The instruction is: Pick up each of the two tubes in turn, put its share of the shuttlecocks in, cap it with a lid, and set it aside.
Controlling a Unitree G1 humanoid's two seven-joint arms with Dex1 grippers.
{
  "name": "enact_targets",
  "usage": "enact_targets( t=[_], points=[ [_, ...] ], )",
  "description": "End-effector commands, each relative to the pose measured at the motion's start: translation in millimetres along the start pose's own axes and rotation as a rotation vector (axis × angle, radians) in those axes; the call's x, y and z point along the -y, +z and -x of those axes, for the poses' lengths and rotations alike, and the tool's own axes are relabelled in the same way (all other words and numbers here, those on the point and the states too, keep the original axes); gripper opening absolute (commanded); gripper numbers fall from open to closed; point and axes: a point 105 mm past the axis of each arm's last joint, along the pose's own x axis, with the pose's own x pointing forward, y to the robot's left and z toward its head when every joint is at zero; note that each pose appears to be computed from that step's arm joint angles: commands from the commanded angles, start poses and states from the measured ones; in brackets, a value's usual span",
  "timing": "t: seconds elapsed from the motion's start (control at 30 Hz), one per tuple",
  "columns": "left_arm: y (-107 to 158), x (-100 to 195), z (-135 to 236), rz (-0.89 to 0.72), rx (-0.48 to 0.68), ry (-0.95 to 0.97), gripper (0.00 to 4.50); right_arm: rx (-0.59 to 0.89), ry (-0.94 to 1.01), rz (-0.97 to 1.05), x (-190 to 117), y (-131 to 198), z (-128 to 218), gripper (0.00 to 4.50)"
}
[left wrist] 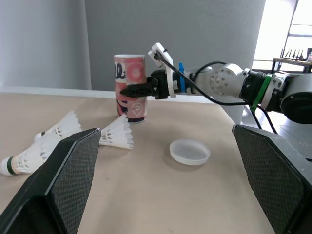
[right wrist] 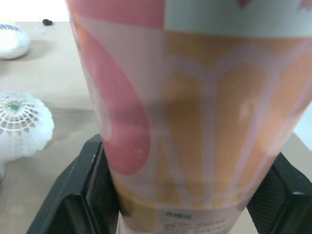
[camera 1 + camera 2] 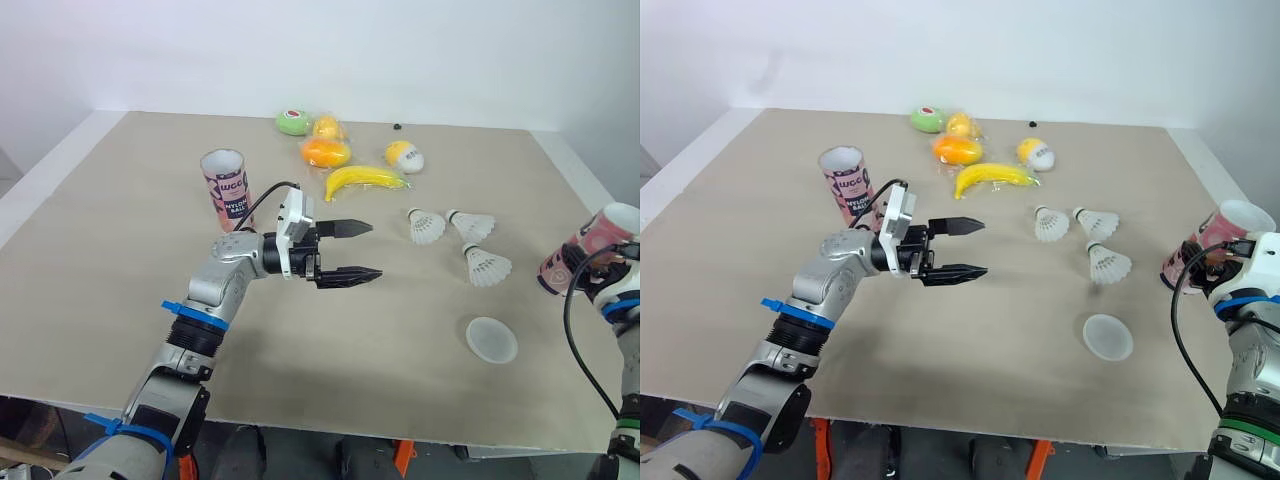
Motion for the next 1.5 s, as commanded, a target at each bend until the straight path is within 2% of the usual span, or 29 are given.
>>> enact_targets(
  t=[0.03,0.37,0.6,0.77,1.0,1.07,1.2,1.37,1.5],
  points=[
    [14.5,1.0,2.3,-0.043,0.029,0.003,4.50,-0.032,0.028,-0.005,-2.9,-7.8,3.1,4.44],
    [16.3,1.5,1.0,-0.032,0.038,0.001,4.50,-0.083,0.084,-0.028,-6.4,-16.2,11.0,4.44],
    [17.2,1.4,1.0,-0.026,0.040,-0.005,4.50,-0.198,0.087,0.002,-1.9,-36.1,26.1,4.44],
    [14.0,5.4,9.7,-0.016,0.016,-0.003,4.50,-0.274,0.170,0.044,-8.6,-39.0,45.6,4.44],
    [-4.4,12.5,55.8,0.103,-0.046,0.197,4.50,-0.123,0.645,0.099,-93.1,26.5,90.1,4.44],
    [-18.4,16.4,82.6,0.141,-0.084,0.333,4.50,-0.051,0.836,0.119,-131.3,47.3,109.6,4.44],
    [-33.9,20.9,123.1,0.148,-0.130,0.564,4.50,0.058,1.070,0.105,-183.9,71.4,131.1,4.44],
    [-44.4,3.7,167.1,0.116,-0.117,0.896,4.50,0.131,1.186,0.068,-234.6,74.3,123.9,4.44],
    [-45.6,-16.7,182.5,0.076,-0.108,1.025,4.50,0.105,1.202,0.074,-261.9,56.6,112.3,4.44]
  ],
)
